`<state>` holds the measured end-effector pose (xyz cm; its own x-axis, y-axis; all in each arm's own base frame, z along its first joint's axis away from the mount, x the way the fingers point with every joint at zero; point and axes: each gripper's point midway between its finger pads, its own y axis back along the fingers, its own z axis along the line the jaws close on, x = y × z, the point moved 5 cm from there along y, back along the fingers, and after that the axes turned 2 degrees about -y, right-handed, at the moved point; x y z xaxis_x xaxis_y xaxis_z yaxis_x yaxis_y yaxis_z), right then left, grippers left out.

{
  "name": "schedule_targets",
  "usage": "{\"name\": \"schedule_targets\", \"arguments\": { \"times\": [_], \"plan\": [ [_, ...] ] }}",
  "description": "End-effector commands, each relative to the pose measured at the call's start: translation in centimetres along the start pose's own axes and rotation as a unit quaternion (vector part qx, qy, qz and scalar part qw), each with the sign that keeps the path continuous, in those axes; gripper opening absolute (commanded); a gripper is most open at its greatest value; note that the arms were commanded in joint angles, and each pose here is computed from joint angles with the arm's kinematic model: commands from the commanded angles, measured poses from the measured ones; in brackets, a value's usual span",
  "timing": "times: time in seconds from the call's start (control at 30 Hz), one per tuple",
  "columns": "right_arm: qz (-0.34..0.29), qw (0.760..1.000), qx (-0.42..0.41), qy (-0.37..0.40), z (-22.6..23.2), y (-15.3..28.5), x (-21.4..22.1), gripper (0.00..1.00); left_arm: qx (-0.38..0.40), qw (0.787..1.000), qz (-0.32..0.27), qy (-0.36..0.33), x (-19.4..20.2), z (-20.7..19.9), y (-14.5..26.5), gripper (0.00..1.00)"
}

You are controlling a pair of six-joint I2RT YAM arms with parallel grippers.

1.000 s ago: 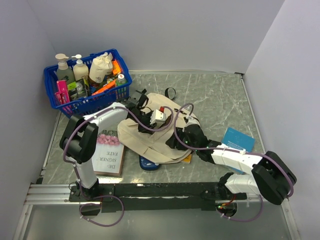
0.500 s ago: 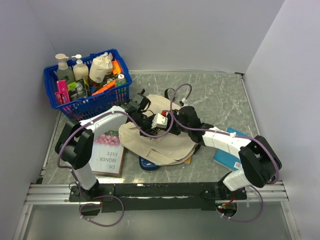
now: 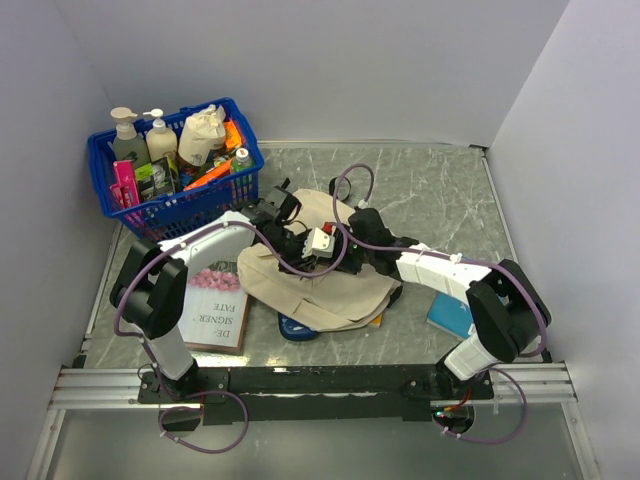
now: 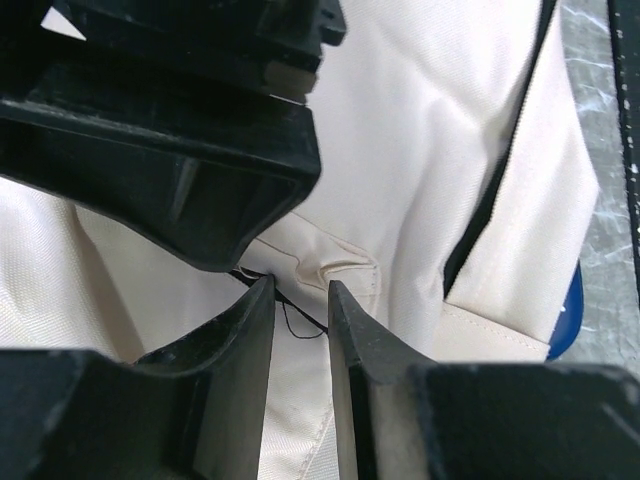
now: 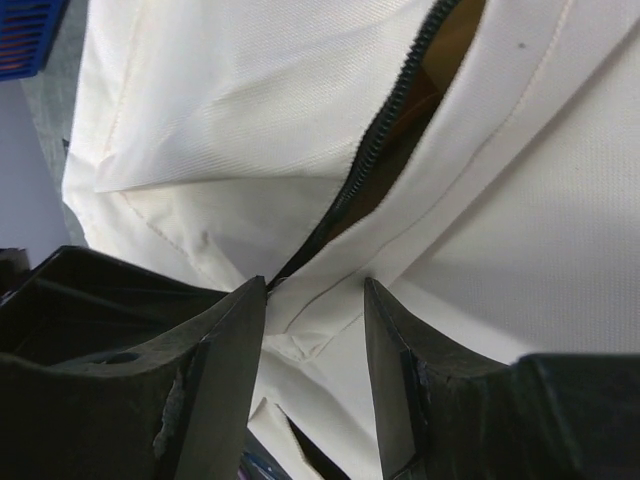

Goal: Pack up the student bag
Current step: Zip the student bag at the center of the board.

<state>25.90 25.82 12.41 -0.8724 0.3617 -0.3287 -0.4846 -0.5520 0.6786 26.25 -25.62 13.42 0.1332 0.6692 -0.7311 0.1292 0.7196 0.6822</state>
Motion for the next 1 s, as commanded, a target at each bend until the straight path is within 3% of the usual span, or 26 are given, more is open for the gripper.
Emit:
{"name": "schedule_targets", "arguments": {
  "times": [0.0,0.43,0.5,0.63,0.77,0.97],
  "plan": [
    [-0.011,1.000,0.000,0.006,1.1,0.3,-1.0,0.50,0.041,0.999,-0.027,-0.013,-1.9,-2.0,1.0,0.32],
    [-0.008,1.000,0.019,0.005,0.9,0.2,-1.1,0.42,0.076,0.996,-0.044,-0.032,-2.6,-2.7,1.0,0.32],
    [-0.006,1.000,0.020,0.006,0.8,0.3,-1.0,0.37,0.077,0.996,-0.043,-0.029,-2.8,-2.8,0.8,0.32],
    [-0.004,1.000,0.025,0.003,0.0,0.6,-0.4,0.13,0.060,0.997,-0.038,-0.027,-2.8,-2.1,1.1,0.32],
    [-0.003,1.000,0.030,0.002,-0.6,0.7,0.0,0.01,0.026,0.999,-0.036,-0.018,-2.5,-0.5,2.2,0.32],
    [-0.001,1.000,0.028,0.002,-1.2,1.0,0.7,0.00,-0.011,0.999,-0.038,-0.019,-2.5,1.4,3.3,0.32]
  ]
}}
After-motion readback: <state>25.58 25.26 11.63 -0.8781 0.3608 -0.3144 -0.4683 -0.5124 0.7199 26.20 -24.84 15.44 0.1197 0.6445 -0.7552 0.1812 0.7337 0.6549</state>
